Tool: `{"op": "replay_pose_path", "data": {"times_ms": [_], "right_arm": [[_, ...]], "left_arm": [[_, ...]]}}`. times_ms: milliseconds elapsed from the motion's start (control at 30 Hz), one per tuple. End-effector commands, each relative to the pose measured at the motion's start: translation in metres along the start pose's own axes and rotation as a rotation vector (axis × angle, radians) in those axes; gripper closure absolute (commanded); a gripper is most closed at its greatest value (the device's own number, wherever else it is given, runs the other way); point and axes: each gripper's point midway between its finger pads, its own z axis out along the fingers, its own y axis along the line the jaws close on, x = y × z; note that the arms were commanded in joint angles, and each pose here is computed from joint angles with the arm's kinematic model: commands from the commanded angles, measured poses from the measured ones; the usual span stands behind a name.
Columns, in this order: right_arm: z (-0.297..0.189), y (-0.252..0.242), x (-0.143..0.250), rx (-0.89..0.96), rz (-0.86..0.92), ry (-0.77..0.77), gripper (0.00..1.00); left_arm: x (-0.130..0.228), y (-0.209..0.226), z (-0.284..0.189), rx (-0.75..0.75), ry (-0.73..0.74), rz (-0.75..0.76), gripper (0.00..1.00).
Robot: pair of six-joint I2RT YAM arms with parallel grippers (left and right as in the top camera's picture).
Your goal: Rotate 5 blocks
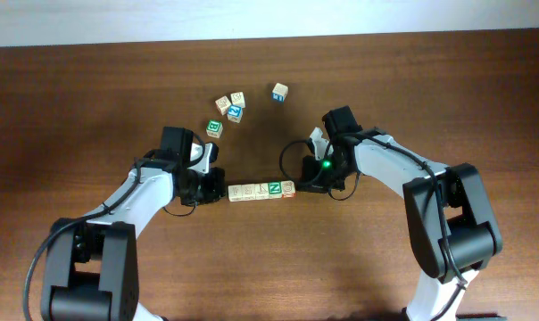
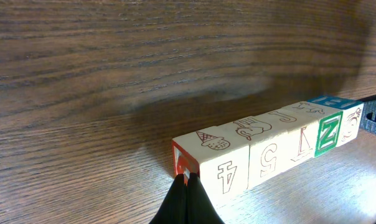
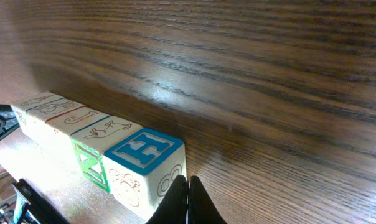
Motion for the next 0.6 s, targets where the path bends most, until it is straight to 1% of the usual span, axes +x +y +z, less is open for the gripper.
{"op": "replay_pose_path", "data": {"times_ms": [0,367,433,567], "right_arm": [[0.007,0.004,0.007,-0.026,-0.031,0.031,0.96],[0.009,0.008,0.01,-0.031,-0.048,0.041,0.96],[0.009,0.019,0.011,-0.095,-0.109,0.048,0.96],[0.008,0.023,0.011,-0.115,-0.128,0.051,0.96]], "left_arm": [[0.004,-0.002,0.003,0.016,0.015,-0.011,1.0],[0.004,-0.002,0.003,0.017,0.012,-0.01,1.0],[0.004,-0.002,0.003,0.017,0.012,-0.01,1.0],[0.004,-0.002,0.003,0.017,0.012,-0.01,1.0]]}}
